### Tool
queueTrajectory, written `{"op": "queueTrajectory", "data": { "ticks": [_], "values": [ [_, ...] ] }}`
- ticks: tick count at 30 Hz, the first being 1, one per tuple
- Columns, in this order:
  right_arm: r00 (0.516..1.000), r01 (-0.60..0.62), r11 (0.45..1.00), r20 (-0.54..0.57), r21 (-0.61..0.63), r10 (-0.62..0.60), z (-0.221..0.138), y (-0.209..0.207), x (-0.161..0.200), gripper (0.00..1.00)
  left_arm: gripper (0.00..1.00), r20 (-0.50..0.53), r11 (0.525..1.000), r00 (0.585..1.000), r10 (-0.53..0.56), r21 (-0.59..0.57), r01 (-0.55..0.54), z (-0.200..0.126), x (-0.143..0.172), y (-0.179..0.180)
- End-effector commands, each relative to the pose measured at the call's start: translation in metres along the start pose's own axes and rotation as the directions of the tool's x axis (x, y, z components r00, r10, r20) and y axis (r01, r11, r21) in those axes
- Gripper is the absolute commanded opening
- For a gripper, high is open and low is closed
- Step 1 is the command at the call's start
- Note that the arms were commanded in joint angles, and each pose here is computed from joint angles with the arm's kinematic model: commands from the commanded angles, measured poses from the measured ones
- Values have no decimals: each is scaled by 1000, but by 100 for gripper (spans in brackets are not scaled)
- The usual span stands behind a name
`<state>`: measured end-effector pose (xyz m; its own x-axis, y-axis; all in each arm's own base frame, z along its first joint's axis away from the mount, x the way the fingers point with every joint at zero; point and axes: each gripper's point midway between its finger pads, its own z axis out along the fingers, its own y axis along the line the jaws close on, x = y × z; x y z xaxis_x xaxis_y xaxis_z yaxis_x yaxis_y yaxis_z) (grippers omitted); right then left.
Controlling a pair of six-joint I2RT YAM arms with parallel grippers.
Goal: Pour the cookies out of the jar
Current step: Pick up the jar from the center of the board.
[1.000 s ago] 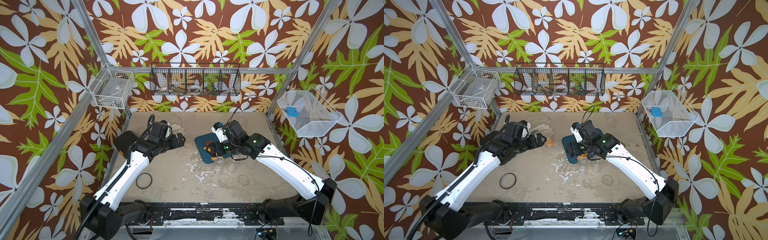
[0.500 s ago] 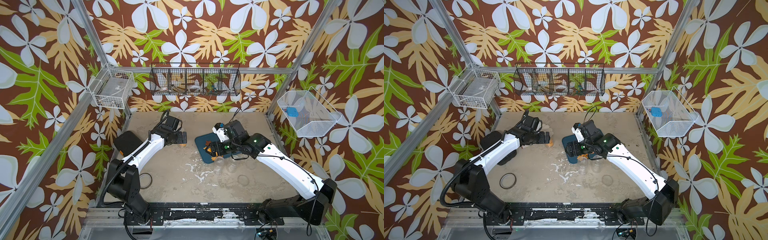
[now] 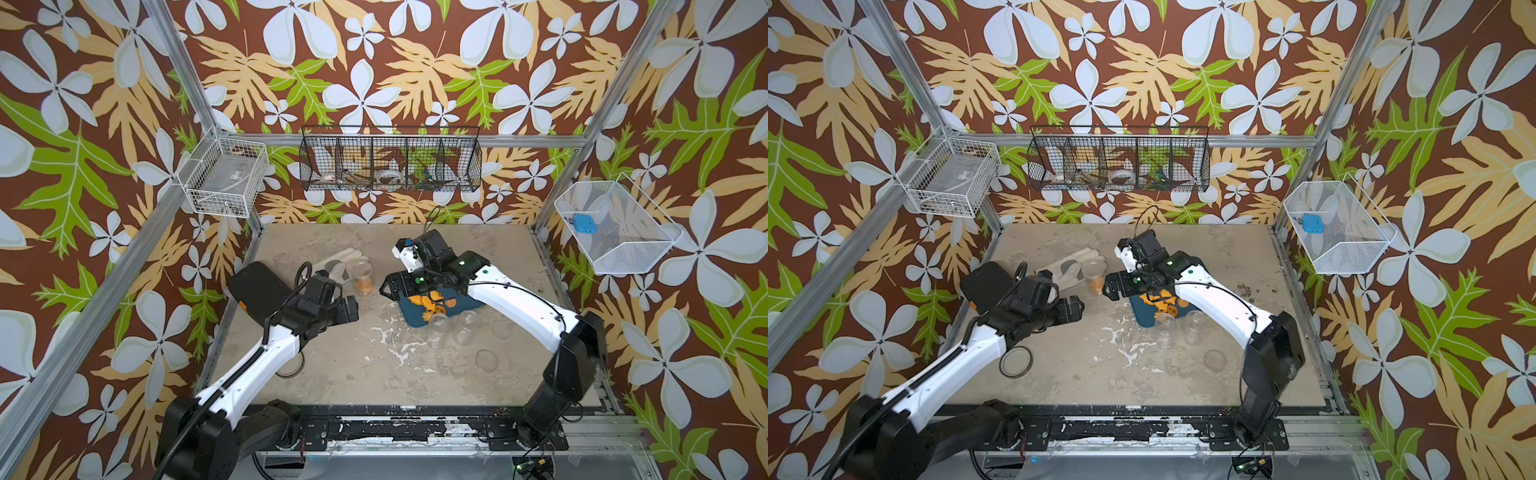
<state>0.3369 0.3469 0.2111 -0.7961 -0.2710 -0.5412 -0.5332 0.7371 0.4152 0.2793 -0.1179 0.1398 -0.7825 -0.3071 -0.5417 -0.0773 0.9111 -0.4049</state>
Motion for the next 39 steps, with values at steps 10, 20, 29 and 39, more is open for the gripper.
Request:
{"op": "queueTrajectory", "data": {
  "ticks": [10, 20, 29, 39],
  "values": [
    [981, 189, 970, 19, 150, -194, 97, -22, -52, 100, 100, 83, 973, 977, -198, 139, 185, -77, 30, 12],
    [981, 187, 961, 5, 203, -192, 139, -31, -52, 100, 100, 63, 984, 991, -122, 141, 112, -90, 41, 14],
    [985, 153, 946, 30, 287, -169, 162, -49, -60, 96, 100, 31, 981, 993, -113, 161, 107, -94, 51, 13],
    [984, 108, 950, 102, 293, -143, 166, -47, -79, 82, 100, -1, 985, 998, -62, 162, 62, -94, 61, 14]
  ]
}}
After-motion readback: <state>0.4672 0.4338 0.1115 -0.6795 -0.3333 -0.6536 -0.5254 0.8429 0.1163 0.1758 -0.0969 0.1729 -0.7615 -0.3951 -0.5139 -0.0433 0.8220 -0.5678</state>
